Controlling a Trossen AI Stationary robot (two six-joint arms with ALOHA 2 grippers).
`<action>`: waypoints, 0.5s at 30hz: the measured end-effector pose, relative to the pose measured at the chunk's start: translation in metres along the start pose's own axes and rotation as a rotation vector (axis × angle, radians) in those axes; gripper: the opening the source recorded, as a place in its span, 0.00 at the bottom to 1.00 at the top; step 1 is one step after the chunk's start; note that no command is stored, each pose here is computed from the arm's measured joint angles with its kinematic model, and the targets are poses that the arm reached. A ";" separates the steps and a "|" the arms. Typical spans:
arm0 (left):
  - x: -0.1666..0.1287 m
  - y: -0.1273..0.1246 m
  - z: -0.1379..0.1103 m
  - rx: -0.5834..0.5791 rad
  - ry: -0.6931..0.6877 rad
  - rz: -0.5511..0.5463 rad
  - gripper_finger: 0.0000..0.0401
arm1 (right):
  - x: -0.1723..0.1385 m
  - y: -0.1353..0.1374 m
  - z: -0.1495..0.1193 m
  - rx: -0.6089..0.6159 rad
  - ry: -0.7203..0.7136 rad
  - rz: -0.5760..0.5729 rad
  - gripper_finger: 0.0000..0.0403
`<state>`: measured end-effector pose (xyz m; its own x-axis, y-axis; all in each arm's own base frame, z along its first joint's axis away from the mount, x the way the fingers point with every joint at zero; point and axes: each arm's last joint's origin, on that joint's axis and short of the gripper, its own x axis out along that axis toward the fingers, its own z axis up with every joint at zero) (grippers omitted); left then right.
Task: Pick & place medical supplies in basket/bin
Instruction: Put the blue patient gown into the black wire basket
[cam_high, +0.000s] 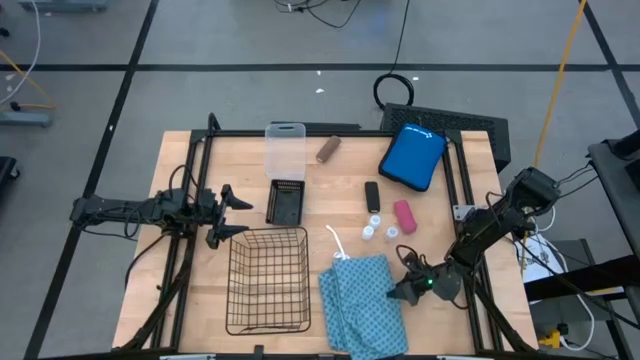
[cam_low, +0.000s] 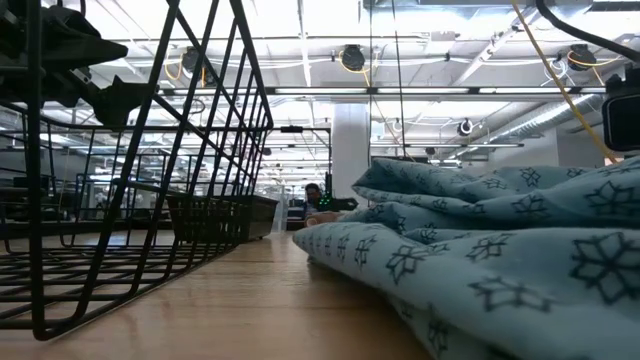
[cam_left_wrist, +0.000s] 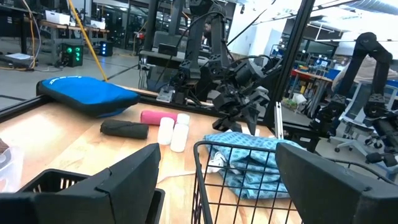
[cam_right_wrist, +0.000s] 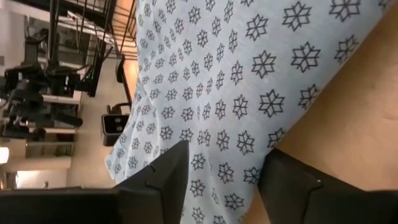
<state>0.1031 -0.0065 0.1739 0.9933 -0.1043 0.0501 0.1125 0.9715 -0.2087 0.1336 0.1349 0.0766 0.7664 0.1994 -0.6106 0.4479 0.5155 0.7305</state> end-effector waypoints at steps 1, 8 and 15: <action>0.000 0.000 0.000 0.000 0.000 0.000 0.81 | 0.000 0.000 0.000 -0.010 0.000 -0.001 0.38; 0.000 0.000 0.000 0.000 0.000 0.000 0.81 | 0.002 -0.001 0.004 -0.073 -0.016 -0.015 0.17; 0.000 0.000 0.000 0.000 0.000 0.000 0.81 | 0.003 0.001 0.008 -0.122 -0.037 -0.002 0.02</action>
<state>0.1031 -0.0065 0.1740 0.9933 -0.1043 0.0504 0.1126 0.9714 -0.2090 0.1403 0.1294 0.0776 0.7829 0.1689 -0.5988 0.3917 0.6138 0.6854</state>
